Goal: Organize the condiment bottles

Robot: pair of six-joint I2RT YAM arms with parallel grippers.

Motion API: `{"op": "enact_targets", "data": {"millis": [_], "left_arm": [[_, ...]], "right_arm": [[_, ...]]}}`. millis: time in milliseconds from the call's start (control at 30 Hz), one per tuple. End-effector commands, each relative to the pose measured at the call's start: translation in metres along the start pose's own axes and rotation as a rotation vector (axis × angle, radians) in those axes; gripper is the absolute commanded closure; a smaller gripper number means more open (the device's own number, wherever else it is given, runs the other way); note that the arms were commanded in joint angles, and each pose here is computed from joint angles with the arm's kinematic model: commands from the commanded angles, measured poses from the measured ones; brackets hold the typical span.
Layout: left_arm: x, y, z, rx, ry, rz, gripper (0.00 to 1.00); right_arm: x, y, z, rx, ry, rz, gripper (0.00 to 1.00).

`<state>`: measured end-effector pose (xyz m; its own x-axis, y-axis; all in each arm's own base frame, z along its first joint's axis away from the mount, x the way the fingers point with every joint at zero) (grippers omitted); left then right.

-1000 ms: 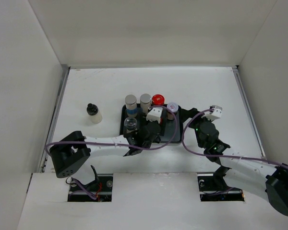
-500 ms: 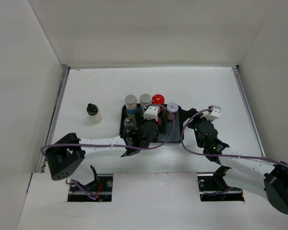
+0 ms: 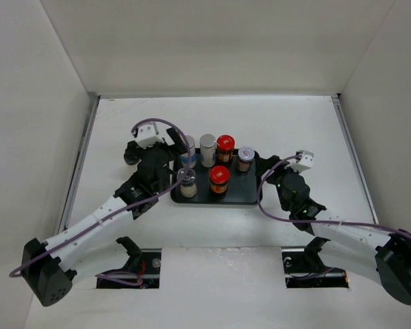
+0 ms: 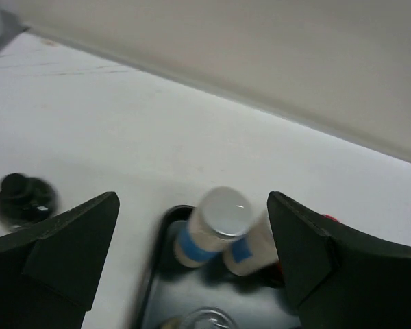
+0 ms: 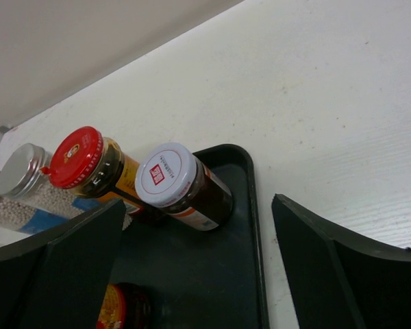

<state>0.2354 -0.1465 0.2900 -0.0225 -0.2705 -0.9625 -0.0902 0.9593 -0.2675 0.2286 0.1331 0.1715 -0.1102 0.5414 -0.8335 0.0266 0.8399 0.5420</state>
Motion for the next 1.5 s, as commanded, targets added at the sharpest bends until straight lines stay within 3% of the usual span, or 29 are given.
{"op": "enact_targets", "data": {"millis": [0,67,133,200,267,467,533,767,900,1033,1300,1467], "left_arm": [[0.027,0.053,0.010,-0.197,0.106,0.069,0.09],[0.034,0.074,0.018,-0.240,0.135,0.061,0.09],[0.041,0.092,0.027,-0.289,0.159,0.054,0.09],[0.050,0.105,0.037,-0.335,0.186,0.065,0.09],[0.057,0.115,0.046,-0.370,0.213,0.073,0.10],[0.077,0.134,0.072,-0.424,0.255,0.082,0.12],[0.079,0.138,0.078,-0.434,0.258,0.079,0.13],[0.083,0.145,0.094,-0.456,0.244,0.062,0.25],[0.083,0.146,0.098,-0.463,0.220,0.054,0.51],[0.073,0.142,0.085,-0.453,0.172,0.039,0.61],[-0.012,0.082,0.025,-0.225,-0.060,-0.034,0.63],[-0.039,0.019,-0.015,0.023,-0.111,-0.126,0.63]], "right_arm": [[-0.004,0.019,0.003,-0.089,-0.003,0.035,0.23],[-0.002,0.018,0.004,-0.084,0.009,0.026,0.53],[-0.004,0.020,0.003,-0.090,0.008,0.028,0.62],[-0.004,0.019,0.002,-0.090,0.006,0.029,0.63],[-0.002,0.018,0.003,-0.087,0.012,0.023,0.58],[0.001,0.020,0.005,-0.091,0.018,0.020,0.29],[0.002,0.020,0.006,-0.092,0.023,0.014,0.25],[0.005,0.023,0.007,-0.098,0.038,0.004,0.22],[0.006,0.023,0.006,-0.101,0.042,0.006,0.21],[0.001,0.024,0.005,-0.106,0.023,0.009,0.21],[0.000,0.028,0.002,-0.119,0.017,0.008,0.17],[-0.019,0.031,-0.006,-0.113,-0.053,0.057,0.00]]}}
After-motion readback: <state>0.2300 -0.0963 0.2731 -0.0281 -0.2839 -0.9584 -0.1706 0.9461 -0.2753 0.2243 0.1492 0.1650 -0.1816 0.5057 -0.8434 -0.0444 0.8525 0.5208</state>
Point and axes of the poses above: each gripper's point midway between its finger pads, its own z axis out along the fingers, its own y axis along the line the jaws close on, x = y × z, the point moved 8 cm from there along -z, back along the fingers, and after that the axes turned 4 degrees about z, right-handed, at the moved point
